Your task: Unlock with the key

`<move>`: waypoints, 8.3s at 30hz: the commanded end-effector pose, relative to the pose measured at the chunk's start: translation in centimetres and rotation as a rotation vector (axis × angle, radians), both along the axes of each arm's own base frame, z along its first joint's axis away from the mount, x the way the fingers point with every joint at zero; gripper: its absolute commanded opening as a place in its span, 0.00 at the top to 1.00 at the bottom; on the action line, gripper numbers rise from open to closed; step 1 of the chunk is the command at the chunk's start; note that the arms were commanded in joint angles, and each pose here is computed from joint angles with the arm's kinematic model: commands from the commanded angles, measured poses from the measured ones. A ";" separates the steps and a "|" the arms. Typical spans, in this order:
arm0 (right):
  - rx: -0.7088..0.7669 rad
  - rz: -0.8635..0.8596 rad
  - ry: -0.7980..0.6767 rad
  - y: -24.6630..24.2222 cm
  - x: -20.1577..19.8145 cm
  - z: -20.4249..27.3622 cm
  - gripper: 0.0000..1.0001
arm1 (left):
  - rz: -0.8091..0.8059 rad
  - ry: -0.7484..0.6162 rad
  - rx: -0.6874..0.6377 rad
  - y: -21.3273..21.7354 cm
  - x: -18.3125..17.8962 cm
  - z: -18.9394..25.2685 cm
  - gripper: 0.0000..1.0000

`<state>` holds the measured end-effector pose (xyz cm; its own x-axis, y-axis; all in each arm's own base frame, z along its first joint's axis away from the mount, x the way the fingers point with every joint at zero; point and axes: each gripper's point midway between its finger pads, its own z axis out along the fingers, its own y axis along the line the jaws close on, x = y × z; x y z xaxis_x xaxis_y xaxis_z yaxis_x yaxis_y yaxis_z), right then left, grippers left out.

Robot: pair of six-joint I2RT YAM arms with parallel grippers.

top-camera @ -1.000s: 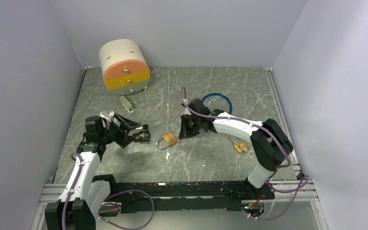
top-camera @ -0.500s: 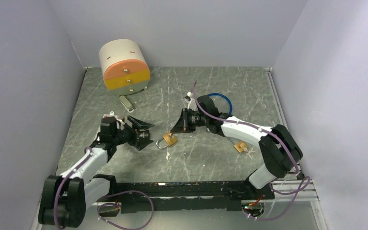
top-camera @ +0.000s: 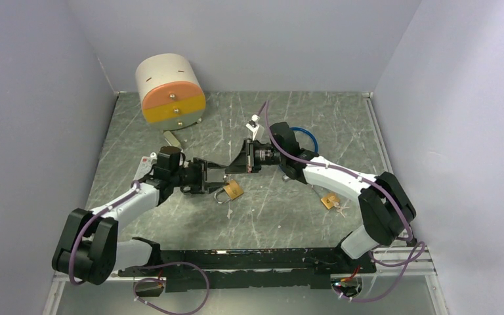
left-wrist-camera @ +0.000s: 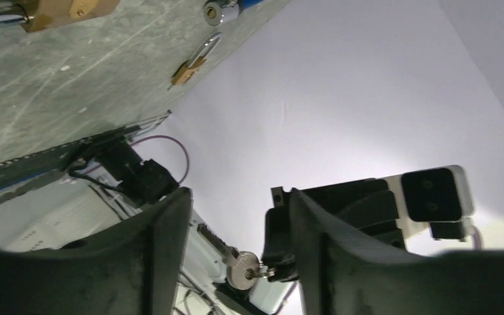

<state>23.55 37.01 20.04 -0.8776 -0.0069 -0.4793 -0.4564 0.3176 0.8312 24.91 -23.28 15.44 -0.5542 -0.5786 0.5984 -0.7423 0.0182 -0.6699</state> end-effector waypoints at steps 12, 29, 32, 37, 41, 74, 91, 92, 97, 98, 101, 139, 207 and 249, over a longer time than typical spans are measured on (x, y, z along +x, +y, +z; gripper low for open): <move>-0.001 -0.021 -0.135 -0.9 -0.1 3.0 1.00 | 0.002 0.022 -0.007 -0.8 0.1 0.8 0.98; -0.017 -0.054 -0.145 -0.2 1.5 2.9 1.00 | -0.057 0.073 -0.055 -1.6 -0.4 1.4 0.42; -0.021 -0.055 -0.141 -0.1 1.6 2.7 1.00 | -0.065 0.066 -0.057 -1.8 0.0 2.0 0.46; -0.026 -0.061 -0.139 -0.1 1.7 2.4 1.00 | -0.054 0.063 -0.074 -1.9 0.3 2.5 0.57; -0.036 -0.069 -0.134 -0.3 1.8 2.2 1.00 | -0.050 0.074 -0.075 -1.8 0.1 2.1 0.81; 0.346 -0.206 -0.147 -0.6 3.4 16.0 0.26 | -0.115 -1.614 0.382 0.3 2.2 19.3 0.97; 0.459 -0.127 -0.259 -1.1 1.3 18.5 0.59 | -0.017 -1.690 0.181 -0.3 1.3 25.1 0.97; 0.466 -0.120 -0.263 -1.1 1.1 18.6 0.62 | -0.014 -1.691 0.174 -0.3 1.3 25.2 0.98; 0.490 -0.098 -0.279 -1.2 0.8 19.2 0.86 | -0.003 -1.693 0.134 -0.5 1.4 25.3 0.97; 0.492 -0.101 -0.282 -1.2 0.8 19.3 0.89 | -0.001 -1.690 0.122 -0.5 1.3 25.3 0.98; 0.497 -0.108 -0.286 -1.3 0.8 19.5 0.98 | 0.010 -1.696 0.101 -0.5 1.2 25.4 0.97; 0.397 -0.123 -0.257 -2.3 0.9 16.1 1.00 | -0.207 -1.526 0.225 -0.8 1.2 22.0 0.75; 0.448 -0.273 -0.051 -3.1 4.6 15.0 1.00 | -0.086 -1.452 0.267 0.6 2.6 20.8 0.42; 0.423 -0.031 -0.493 -2.9 0.6 22.3 0.47 | -0.176 -1.769 0.158 -0.4 -0.1 27.4 0.97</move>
